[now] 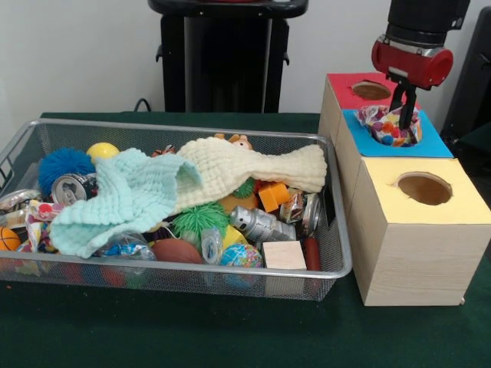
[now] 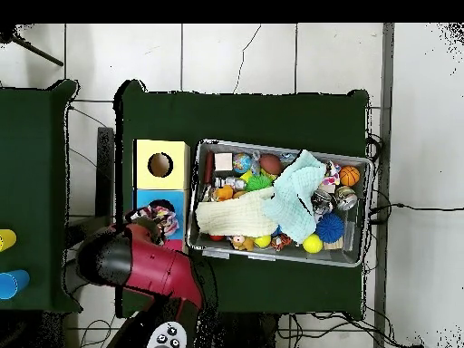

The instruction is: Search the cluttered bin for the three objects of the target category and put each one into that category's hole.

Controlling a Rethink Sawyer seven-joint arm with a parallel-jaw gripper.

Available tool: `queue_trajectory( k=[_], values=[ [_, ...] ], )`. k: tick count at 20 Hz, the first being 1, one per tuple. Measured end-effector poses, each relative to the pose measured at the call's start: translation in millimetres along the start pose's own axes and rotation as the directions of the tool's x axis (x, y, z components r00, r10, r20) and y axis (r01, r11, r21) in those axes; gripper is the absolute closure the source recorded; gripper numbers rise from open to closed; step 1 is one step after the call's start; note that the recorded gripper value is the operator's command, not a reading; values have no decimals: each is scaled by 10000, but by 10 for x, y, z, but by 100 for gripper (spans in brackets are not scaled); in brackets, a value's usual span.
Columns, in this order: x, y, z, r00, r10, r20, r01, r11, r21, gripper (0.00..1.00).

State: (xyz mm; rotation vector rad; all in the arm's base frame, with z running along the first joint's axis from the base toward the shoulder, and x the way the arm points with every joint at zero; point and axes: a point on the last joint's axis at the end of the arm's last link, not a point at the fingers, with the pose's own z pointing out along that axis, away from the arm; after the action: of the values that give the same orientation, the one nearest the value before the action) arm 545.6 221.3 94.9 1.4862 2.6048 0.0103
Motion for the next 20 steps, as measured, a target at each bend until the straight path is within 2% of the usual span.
queue_trajectory(
  k=[2, 5, 11, 15, 18, 20],
  values=[
    [18, -6, -11, 9995, 159, -261, -154, 9998, 159, 100],
    [24, -8, -11, 9990, 247, -371, -238, 9995, 227, 100],
    [29, -38, 102, 9988, 349, -337, -337, 9989, 336, 100],
    [23, -35, 342, 9995, 282, 148, -282, 9996, 55, 100],
    [23, -44, 622, 9952, 79, 974, -39, 9992, -404, 100],
    [25, -44, 706, 9910, -59, 1336, 145, 9979, -639, 100]
  ],
)
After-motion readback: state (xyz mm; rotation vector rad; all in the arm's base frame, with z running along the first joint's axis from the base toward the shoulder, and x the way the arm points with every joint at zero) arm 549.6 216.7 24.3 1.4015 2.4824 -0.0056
